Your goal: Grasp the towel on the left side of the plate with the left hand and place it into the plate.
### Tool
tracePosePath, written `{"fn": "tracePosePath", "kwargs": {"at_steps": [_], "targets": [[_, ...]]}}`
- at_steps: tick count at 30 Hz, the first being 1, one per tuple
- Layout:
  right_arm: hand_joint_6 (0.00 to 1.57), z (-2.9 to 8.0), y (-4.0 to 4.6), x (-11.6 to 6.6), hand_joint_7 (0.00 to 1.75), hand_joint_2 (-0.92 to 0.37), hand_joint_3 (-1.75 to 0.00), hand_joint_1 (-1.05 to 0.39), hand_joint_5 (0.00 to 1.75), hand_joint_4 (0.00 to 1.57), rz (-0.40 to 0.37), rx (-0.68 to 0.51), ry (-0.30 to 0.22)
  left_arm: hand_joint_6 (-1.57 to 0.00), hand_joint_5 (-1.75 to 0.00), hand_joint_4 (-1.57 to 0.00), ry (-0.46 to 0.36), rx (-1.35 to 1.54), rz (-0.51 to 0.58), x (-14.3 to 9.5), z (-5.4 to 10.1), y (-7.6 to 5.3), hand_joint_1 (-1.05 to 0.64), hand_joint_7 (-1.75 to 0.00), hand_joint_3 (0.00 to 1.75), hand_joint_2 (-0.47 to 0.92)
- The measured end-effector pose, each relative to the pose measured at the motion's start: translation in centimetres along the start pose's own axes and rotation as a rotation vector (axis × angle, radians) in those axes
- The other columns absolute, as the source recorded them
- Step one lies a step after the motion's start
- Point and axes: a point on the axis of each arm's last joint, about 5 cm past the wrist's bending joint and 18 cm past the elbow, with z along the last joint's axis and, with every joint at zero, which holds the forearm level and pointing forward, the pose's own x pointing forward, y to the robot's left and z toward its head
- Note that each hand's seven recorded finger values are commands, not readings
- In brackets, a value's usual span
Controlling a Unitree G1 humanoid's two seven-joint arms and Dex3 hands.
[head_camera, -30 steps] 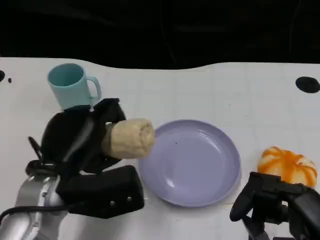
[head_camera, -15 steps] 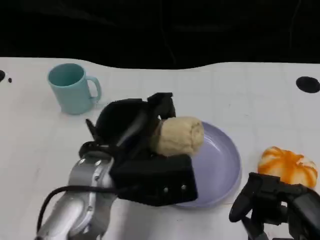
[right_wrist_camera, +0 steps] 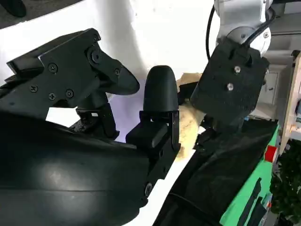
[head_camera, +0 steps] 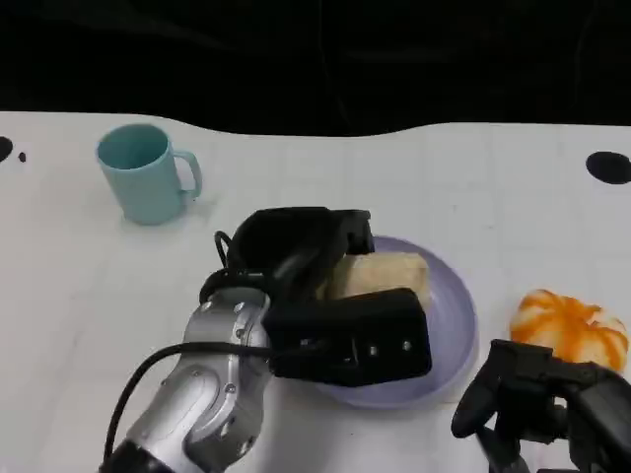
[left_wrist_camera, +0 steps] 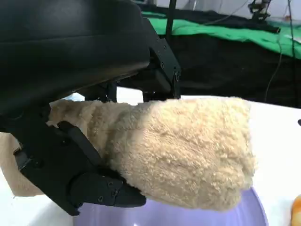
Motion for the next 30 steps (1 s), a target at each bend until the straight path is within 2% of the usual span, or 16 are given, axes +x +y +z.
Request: {"fn": "tracePosePath", "kwargs": {"at_steps": [2,3,4,5,8,9,14,18,24,30], "targets": [[0.68,0.0,0.00,0.0,1.35,-0.59,-1.03,-0.11,1.67,0.75,0.000,0.000,0.000,-0.66,-1.47,-0.55,-0.002,-0.033,-0.035,0.2,0.3,0.1,-0.33,-0.25,0.19,0.92],[0.68,0.0,0.00,0.0,1.35,-0.59,-1.03,-0.11,1.67,0.75,0.000,0.000,0.000,-0.52,-1.35,-0.46,0.001,-0.045,-0.057,0.2,0.4,0.1,-0.38,-0.14,0.18,0.92],[0.68,0.0,0.00,0.0,1.35,-0.59,-1.03,-0.11,1.67,0.75,0.000,0.000,0.000,-0.45,-1.23,-0.42,0.009,-0.053,-0.077,0.2,0.4,0.1,-0.41,-0.09,0.17,0.92],[0.68,0.0,0.00,0.0,1.35,-0.59,-1.03,-0.10,1.67,0.74,0.000,0.000,0.000,-0.37,-1.01,-0.34,0.015,-0.060,-0.092,0.2,0.4,0.0,-0.47,-0.04,0.19,0.92],[0.68,0.0,0.00,0.0,1.35,-0.59,-1.02,-0.10,1.67,0.74,0.000,0.000,0.000,-0.21,-0.65,-0.11,0.015,-0.059,-0.115,0.1,0.5,0.2,-0.60,-0.01,0.23,0.92],[0.68,0.0,0.00,0.0,1.35,-0.60,-1.02,-0.10,1.67,0.74,0.000,0.000,0.000,-0.19,-0.61,-0.08,0.012,-0.056,-0.119,0.0,0.5,0.4,-0.63,0.00,0.23,0.92],[0.68,0.0,0.00,0.0,1.35,-0.60,-1.02,-0.11,1.68,0.74,0.004,0.000,0.000,-0.14,-0.53,-0.03,-0.002,-0.053,-0.136,-0.3,0.5,1.0,-0.74,0.00,0.25,0.92],[0.68,0.0,0.00,0.0,1.36,-0.60,-1.02,-0.11,1.68,0.75,0.005,0.000,0.000,-0.16,-0.56,-0.08,-0.012,-0.049,-0.158,-0.6,0.3,1.4,-0.77,-0.01,0.25,0.92],[0.68,0.0,0.03,0.0,1.36,-0.59,-1.04,-0.10,1.67,0.75,0.005,-0.002,-0.001,-0.24,-0.61,-0.15,-0.022,-0.048,-0.144,-1.9,-0.6,2.7,-0.74,-0.05,0.18,0.92],[0.68,0.1,0.08,0.1,1.37,-0.58,-1.05,-0.10,1.66,0.75,0.008,-0.002,-0.005,-0.30,-0.64,-0.22,-0.031,-0.059,-0.119,-3.6,-1.5,4.8,-0.69,-0.07,0.21,0.92]]}}
